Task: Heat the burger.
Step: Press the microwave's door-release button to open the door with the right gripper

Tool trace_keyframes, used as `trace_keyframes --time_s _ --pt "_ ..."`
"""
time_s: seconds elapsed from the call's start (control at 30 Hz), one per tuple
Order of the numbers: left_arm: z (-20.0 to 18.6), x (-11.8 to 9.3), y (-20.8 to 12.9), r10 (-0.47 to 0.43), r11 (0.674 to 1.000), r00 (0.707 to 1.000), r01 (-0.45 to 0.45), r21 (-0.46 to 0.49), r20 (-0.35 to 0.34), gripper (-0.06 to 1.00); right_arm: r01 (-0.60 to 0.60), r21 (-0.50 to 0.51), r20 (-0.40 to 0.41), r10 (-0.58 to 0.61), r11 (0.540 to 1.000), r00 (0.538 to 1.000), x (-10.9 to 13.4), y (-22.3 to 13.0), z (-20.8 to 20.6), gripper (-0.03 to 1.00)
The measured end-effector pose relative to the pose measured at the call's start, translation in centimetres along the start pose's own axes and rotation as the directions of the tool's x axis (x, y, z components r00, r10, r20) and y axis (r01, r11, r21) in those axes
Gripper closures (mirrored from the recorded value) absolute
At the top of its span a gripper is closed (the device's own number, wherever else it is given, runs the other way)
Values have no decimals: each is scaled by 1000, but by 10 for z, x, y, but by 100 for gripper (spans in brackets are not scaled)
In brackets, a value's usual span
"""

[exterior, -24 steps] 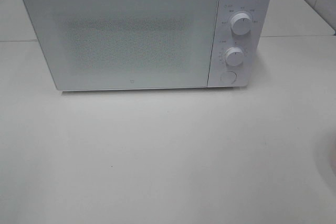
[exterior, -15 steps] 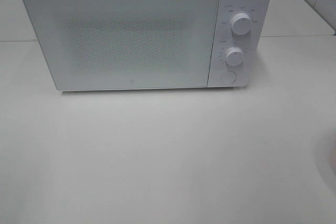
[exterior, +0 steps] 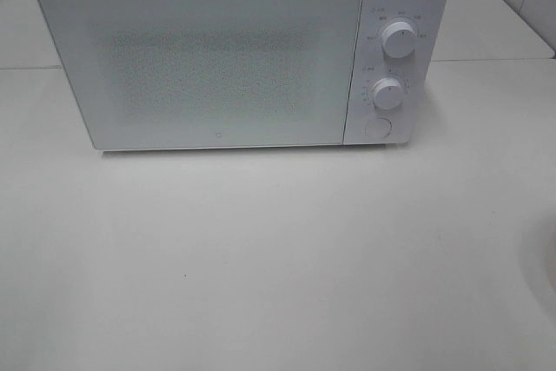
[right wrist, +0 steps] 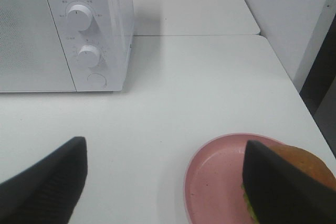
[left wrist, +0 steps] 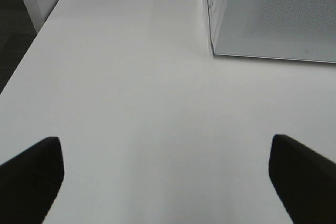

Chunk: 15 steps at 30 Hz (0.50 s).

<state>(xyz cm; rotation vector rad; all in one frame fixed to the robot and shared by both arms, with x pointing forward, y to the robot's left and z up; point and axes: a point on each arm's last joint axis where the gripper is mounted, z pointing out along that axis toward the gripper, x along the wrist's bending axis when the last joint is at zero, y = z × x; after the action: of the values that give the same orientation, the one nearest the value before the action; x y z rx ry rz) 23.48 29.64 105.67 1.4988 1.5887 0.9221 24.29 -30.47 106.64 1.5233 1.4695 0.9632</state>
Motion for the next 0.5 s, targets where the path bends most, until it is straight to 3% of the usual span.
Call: trace_keyframes --time_s 0.5 --pt "0 0 0 0 1000 1000 0 0 0 -3 16 7 -13 -16 1000 1000 5 32 43 23"
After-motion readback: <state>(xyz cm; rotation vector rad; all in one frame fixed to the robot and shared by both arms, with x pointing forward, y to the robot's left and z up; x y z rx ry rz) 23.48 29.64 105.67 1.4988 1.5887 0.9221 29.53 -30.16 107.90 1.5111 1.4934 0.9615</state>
